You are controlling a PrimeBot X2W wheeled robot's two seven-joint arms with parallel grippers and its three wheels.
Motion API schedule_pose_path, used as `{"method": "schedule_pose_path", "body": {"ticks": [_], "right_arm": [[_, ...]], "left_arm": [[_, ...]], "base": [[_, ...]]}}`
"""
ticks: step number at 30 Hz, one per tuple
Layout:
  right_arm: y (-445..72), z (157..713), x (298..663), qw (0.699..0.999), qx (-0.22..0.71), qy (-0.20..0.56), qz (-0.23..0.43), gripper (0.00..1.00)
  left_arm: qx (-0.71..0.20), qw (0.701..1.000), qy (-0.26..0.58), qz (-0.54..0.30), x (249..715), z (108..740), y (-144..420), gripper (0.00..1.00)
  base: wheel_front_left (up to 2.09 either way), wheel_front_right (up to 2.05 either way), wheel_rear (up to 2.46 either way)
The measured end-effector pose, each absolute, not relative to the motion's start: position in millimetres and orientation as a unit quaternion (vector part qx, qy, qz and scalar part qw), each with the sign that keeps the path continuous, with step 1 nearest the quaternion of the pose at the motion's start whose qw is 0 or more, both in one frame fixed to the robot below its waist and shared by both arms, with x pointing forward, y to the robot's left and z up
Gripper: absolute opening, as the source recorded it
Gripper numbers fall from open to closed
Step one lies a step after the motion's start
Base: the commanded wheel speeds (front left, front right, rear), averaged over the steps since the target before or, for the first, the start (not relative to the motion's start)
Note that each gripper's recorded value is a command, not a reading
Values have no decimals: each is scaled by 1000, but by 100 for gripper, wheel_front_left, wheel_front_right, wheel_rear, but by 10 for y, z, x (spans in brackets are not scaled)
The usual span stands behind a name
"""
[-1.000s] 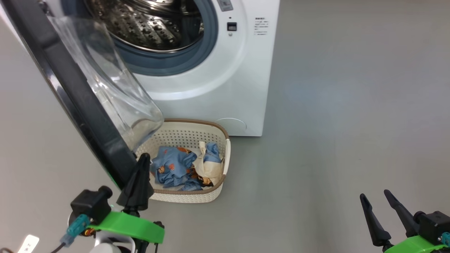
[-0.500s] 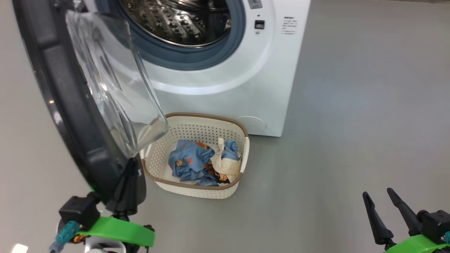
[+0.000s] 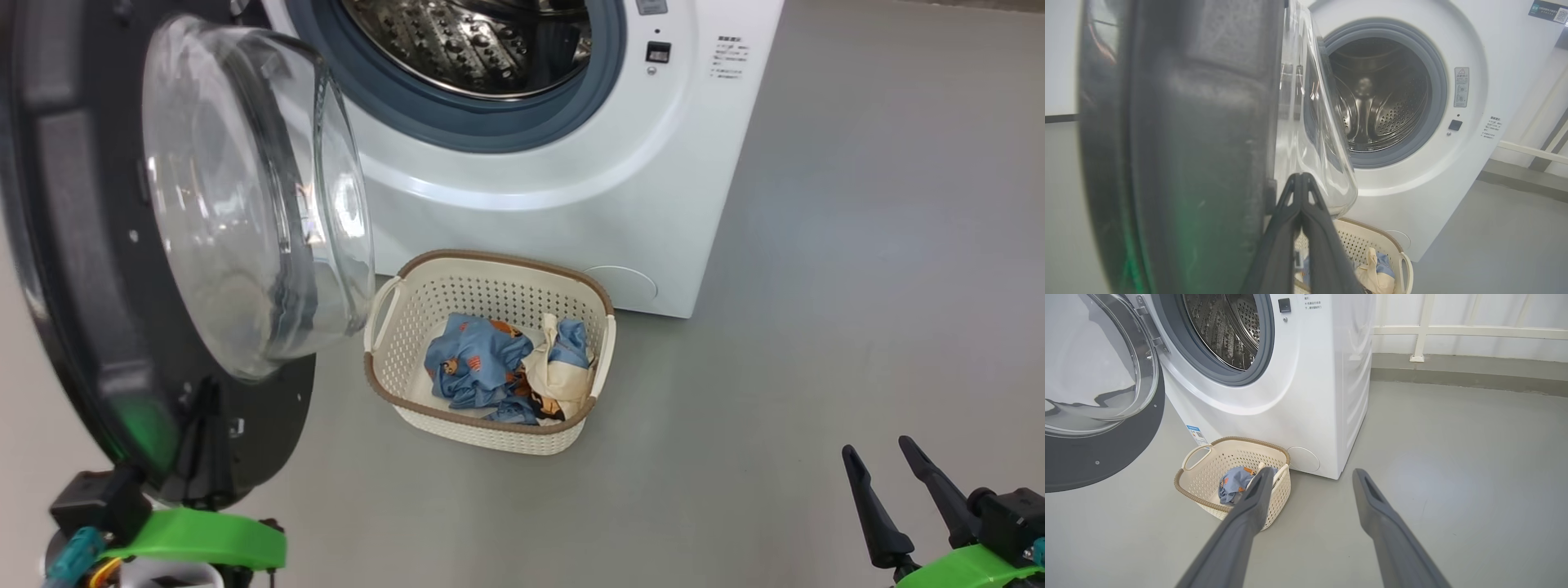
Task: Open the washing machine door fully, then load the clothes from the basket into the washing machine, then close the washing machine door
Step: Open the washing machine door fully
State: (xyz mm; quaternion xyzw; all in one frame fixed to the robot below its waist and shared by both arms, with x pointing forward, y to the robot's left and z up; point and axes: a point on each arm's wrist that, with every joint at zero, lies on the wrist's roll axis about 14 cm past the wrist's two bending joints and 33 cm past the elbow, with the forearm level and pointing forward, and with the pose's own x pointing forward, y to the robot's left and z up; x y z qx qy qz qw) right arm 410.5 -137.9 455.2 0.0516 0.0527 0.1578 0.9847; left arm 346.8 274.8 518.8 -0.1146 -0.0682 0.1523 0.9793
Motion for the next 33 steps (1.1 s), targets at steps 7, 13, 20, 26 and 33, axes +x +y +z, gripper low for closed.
{"method": "schedule_pose_path", "body": {"ticks": [7,13,20,26,33], "right_arm": [[-1328,4510,4144,983,51,58,166,100],[-1316,4474,4182,982,50,61,169,100],[-1298,4415,4239,981,44,68,176,100],[-1267,4395,4299,980,44,68,181,100],[-1244,4317,4319,979,45,77,185,100]], "left_arm": [[-90,977,-58,184,3380,5139,3019,0],[-78,971,-55,220,3350,5131,3286,0],[-62,961,-71,260,3356,5246,3609,0],[-38,956,-62,284,3351,5239,3810,0],[-26,946,-59,318,3345,5255,4091,0]], "base": [[0,0,0],[0,0,0],[0,0,0],[0,0,0],[0,0,0]]}}
